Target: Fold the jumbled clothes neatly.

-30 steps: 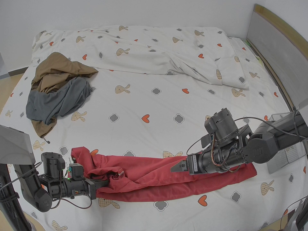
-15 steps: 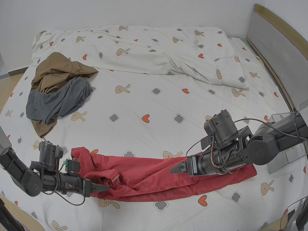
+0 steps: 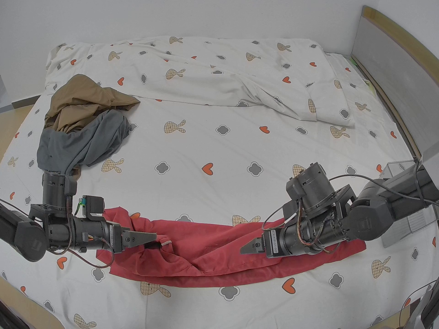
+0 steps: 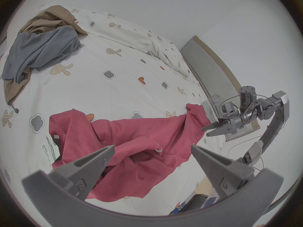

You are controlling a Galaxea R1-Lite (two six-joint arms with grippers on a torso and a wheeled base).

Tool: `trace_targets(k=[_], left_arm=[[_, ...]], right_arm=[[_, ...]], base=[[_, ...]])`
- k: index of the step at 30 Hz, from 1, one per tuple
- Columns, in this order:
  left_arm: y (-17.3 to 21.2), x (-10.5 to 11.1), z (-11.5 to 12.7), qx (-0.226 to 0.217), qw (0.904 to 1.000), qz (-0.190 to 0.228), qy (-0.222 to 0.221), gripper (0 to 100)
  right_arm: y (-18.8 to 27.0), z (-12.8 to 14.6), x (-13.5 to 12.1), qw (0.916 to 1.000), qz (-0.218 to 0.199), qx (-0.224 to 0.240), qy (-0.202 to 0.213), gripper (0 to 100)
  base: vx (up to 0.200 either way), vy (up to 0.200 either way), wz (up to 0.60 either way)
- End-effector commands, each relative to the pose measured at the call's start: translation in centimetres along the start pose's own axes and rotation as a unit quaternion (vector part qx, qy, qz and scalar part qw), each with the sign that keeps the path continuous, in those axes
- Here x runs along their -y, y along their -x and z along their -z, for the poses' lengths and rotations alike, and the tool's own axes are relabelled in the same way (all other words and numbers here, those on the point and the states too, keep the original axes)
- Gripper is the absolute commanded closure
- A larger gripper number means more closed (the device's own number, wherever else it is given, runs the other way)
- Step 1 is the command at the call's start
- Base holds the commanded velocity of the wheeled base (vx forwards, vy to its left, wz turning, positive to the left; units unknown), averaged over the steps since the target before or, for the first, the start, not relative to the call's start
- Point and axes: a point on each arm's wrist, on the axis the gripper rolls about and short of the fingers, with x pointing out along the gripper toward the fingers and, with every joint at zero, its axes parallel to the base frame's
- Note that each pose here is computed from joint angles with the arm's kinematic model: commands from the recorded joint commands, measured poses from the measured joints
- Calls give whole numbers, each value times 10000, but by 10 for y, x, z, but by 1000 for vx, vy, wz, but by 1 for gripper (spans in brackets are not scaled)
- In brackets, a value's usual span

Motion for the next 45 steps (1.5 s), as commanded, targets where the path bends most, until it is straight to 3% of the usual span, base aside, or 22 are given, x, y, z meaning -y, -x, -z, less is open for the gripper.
trace_targets(k=[1,7,10,12,13,21,30,45], left_arm=[[1,2,-2,13,10000,13,-17,0],[5,6,-1,-68,10000,33,-14,0],[5,0,-6,22,9994,-64,-351,0],[5,0,-6,22,9994,-64,-351,0],[9,-17,-14,140,9921,-332,-1199,0],[-1,-23,-21,37,9768,-538,-2071,0],[-13,-11,-10,-457,9690,-691,-2329,0],[-33,-19,1,-821,9690,-638,-2242,0]], right_arm=[[-3,2,0,10000,19,-61,8,0],[-3,2,0,10000,25,-57,8,0],[-3,2,0,10000,21,-50,9,0],[-3,2,0,10000,21,-50,9,0],[-3,2,-1,10000,10,-40,18,0],[-1,2,-1,10000,-1,-21,13,0],[1,1,-1,10000,-10,2,-28,0],[1,1,-1,10000,-13,8,-57,0]], base=[[0,0,0],[0,0,0],[0,0,0],[0,0,0],[0,0,0],[0,0,0],[0,0,0],[0,0,0]])
